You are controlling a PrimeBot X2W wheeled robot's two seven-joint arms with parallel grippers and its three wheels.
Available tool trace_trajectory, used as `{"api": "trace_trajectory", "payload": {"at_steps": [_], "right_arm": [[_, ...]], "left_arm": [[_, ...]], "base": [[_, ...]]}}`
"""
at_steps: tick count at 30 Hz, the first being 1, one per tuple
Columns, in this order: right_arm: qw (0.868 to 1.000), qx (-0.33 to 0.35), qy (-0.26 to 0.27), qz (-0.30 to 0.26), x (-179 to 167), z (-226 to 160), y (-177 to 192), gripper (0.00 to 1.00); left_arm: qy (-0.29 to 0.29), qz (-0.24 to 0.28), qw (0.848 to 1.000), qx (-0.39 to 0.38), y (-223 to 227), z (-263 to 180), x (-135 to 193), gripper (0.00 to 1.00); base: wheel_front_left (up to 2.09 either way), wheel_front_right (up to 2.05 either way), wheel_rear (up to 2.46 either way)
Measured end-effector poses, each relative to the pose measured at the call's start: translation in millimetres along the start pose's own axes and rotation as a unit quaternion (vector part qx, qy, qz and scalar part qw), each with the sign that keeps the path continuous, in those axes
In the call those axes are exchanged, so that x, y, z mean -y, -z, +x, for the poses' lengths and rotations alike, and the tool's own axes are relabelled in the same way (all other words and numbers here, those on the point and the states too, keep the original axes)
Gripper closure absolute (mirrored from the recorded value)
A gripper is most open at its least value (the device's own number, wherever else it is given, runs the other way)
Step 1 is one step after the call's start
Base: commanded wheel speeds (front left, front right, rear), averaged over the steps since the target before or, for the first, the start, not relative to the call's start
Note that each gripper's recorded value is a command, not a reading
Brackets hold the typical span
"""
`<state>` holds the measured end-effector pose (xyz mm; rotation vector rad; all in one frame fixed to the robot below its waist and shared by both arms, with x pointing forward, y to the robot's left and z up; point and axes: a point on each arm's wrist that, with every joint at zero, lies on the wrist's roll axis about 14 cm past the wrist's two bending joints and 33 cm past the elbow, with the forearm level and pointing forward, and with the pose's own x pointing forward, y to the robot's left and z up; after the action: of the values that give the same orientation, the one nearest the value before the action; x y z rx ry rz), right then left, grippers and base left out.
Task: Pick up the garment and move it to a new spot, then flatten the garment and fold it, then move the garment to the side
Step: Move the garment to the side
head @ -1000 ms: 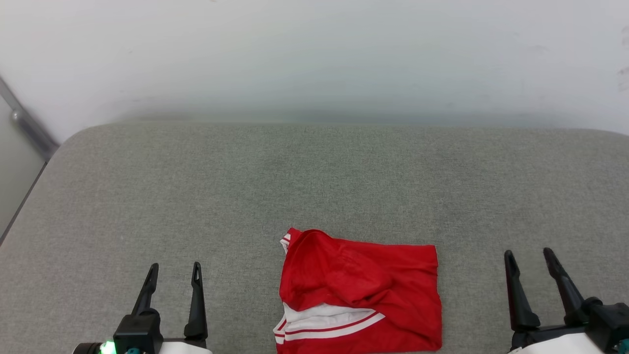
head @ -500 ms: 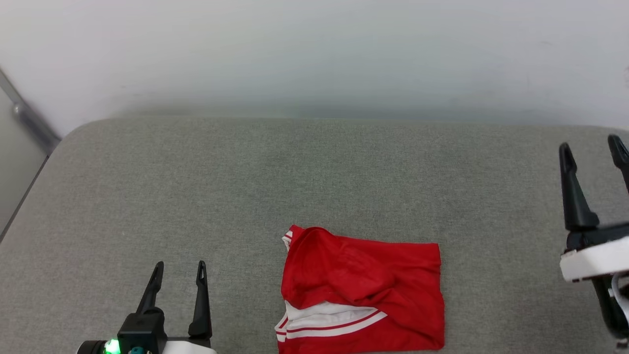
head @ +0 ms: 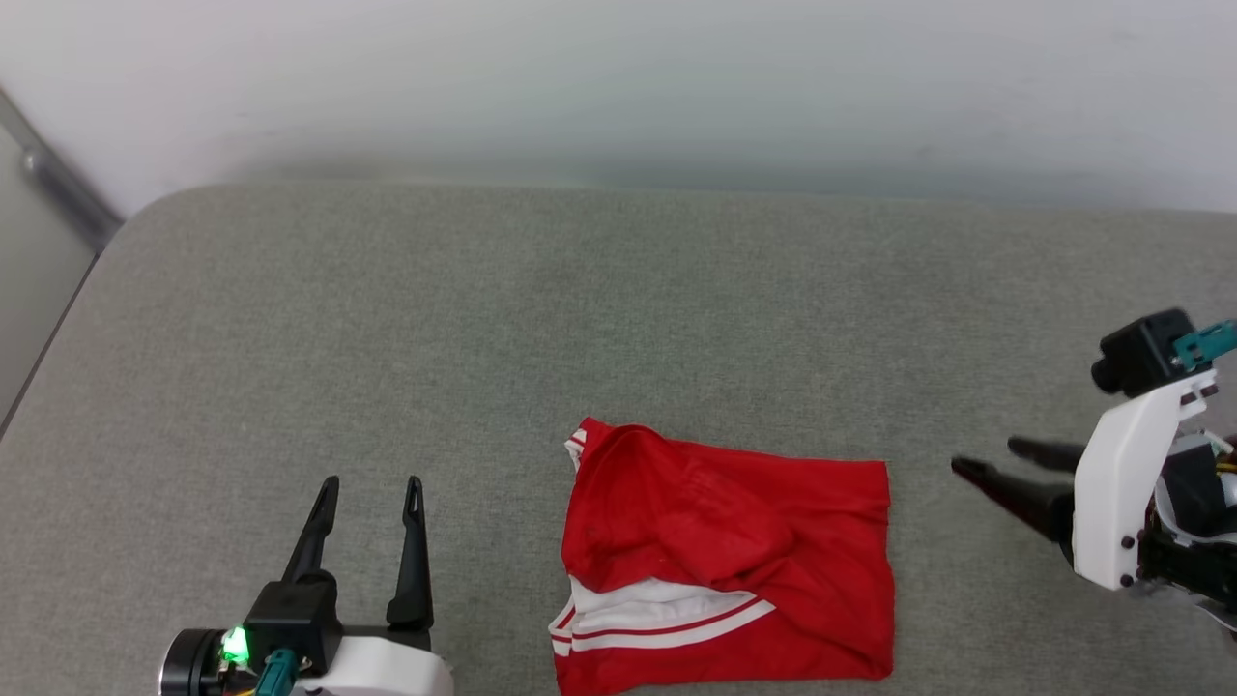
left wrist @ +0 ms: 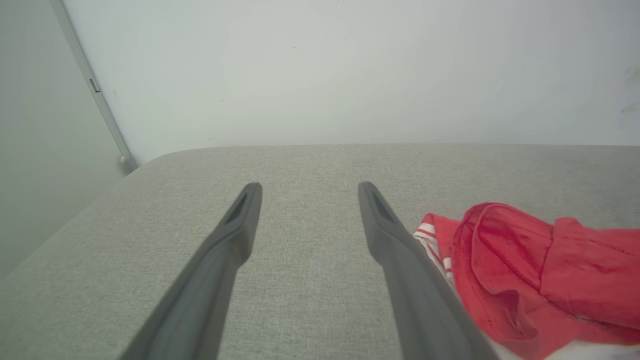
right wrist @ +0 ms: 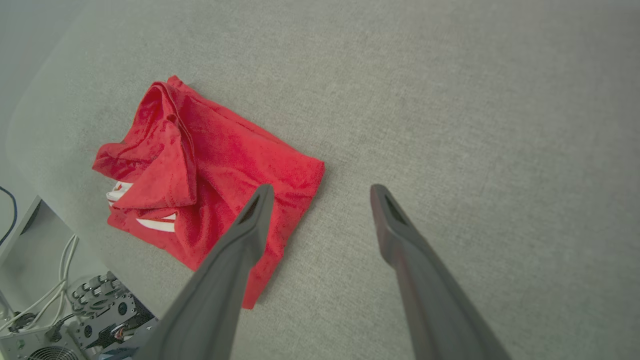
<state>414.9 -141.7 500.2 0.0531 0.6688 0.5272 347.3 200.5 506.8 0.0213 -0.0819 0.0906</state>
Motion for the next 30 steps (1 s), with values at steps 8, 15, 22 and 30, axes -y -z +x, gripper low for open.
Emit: {"api": "trace_trajectory", "payload": {"at_steps": [8, 15, 22, 30], "right_arm": [[0.984, -0.147, -0.060, 0.083, -10.6, 26.7, 67.5, 0.00], [0.969, -0.189, -0.096, 0.124, -28.3, 58.5, 97.7, 0.00], [0.953, -0.218, -0.134, 0.162, -54.2, 83.8, 121.1, 0.00], [0.950, -0.226, -0.151, 0.156, -70.2, 95.0, 129.9, 0.58]], "left_arm": [[-0.004, 0.001, 1.000, -0.010, 7.1, 13.0, -1.2, 0.00], [-0.010, 0.005, 1.000, -0.025, 18.2, 23.2, -4.6, 0.00], [-0.017, 0.008, 0.999, -0.035, 25.8, 28.9, -8.8, 0.00], [-0.023, 0.009, 0.999, -0.036, 26.6, 31.4, -10.8, 0.00]], "base": [[0.00, 0.00, 0.00], [0.00, 0.00, 0.00], [0.00, 0.00, 0.00], [0.00, 0.00, 0.00]]}}
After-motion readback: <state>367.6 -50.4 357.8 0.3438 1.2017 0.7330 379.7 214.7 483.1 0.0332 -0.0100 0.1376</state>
